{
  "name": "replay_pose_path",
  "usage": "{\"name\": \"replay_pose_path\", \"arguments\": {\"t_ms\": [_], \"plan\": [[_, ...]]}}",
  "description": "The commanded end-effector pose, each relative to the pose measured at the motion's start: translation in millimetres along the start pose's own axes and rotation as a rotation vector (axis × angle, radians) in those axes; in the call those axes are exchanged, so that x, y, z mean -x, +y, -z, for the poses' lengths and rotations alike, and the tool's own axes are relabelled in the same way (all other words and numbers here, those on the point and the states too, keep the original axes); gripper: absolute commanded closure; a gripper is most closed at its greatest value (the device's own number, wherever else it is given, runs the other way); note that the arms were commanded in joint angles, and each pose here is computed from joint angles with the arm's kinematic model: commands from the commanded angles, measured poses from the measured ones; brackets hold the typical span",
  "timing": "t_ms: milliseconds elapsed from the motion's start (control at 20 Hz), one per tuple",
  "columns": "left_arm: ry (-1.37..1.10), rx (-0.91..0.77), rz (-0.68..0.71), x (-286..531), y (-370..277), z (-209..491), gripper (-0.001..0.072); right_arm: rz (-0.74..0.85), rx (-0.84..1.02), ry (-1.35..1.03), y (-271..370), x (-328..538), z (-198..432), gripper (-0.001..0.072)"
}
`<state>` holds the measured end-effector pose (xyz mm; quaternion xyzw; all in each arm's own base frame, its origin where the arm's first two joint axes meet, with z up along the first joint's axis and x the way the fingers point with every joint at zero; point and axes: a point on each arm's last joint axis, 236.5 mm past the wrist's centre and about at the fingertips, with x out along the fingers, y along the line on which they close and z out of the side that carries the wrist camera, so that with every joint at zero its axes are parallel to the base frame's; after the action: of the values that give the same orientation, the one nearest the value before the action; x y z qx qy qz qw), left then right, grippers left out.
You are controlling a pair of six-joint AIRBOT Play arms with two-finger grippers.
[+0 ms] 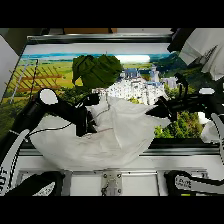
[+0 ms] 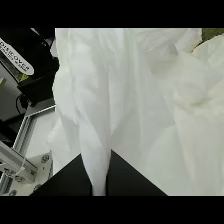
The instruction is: Fold the clothes and pants, and hang the long-sleeved shirts on hangers.
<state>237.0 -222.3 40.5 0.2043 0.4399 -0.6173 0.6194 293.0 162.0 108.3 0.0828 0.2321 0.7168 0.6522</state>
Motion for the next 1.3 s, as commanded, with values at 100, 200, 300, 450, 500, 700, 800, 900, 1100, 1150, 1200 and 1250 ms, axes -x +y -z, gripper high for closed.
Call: {"name": "replay_pose_path", "arguments": {"t_ms": [100, 200, 300, 450, 500, 700, 800, 900, 1100, 1150, 1200, 1250], "plan": [[0.023, 0.102, 0.024, 0.7, -5.8, 5.7, 0.0369, 0.006, 0.005, -0.002, -1.3, 0.6, -0.6, 0.0697], [0.028, 0.127, 0.032, 0.9, -7.8, 6.7, 0.0369, 0.007, 0.005, -0.003, -1.4, 0.6, -0.9, 0.0698], [0.036, 0.156, 0.029, 0.9, -7.5, 8.4, 0.0369, 0.008, 0.010, -0.021, -1.5, 0.9, -5.1, 0.0699], [0.078, 0.188, 0.003, 1.4, -2.3, 18.7, 0.0369, 0.008, 0.037, -0.135, -1.0, 3.0, -32.1, 0.0700], [0.075, 0.189, 0.004, 1.4, -2.5, 18.1, 0.0369, 0.008, 0.046, -0.169, -0.6, 4.2, -40.0, 0.0700], [0.057, 0.238, -0.016, 2.8, 3.3, 16.3, 0.0370, 0.009, 0.059, -0.223, -0.3, 6.7, -52.5, 0.0701], [0.047, 0.305, -0.029, 7.8, 9.7, 20.0, 0.0370, 0.010, 0.058, -0.224, -0.4, 6.7, -52.6, 0.0701], [0.030, 0.363, -0.036, 13.9, 15.5, 23.8, 0.0370, 0.012, 0.058, -0.224, -1.0, 6.7, -52.7, 0.0701], [0.001, 0.381, -0.031, 18.0, 16.8, 21.2, 0.0370, 0.041, 0.020, -0.225, -8.9, 6.7, -53.1, 0.0701], [-0.004, 0.376, -0.038, 19.6, 16.5, 19.9, 0.0370, 0.053, 0.007, -0.225, -11.9, 6.9, -53.1, 0.0701], [-0.013, 0.367, -0.052, 22.9, 16.0, 17.8, 0.0370, 0.067, -0.006, -0.226, -15.5, 7.1, -53.2, 0.0701], [-0.030, 0.355, -0.076, 28.2, 15.8, 14.2, 0.0370, 0.076, -0.006, -0.227, -17.7, 7.2, -53.5, 0.0700]]}}
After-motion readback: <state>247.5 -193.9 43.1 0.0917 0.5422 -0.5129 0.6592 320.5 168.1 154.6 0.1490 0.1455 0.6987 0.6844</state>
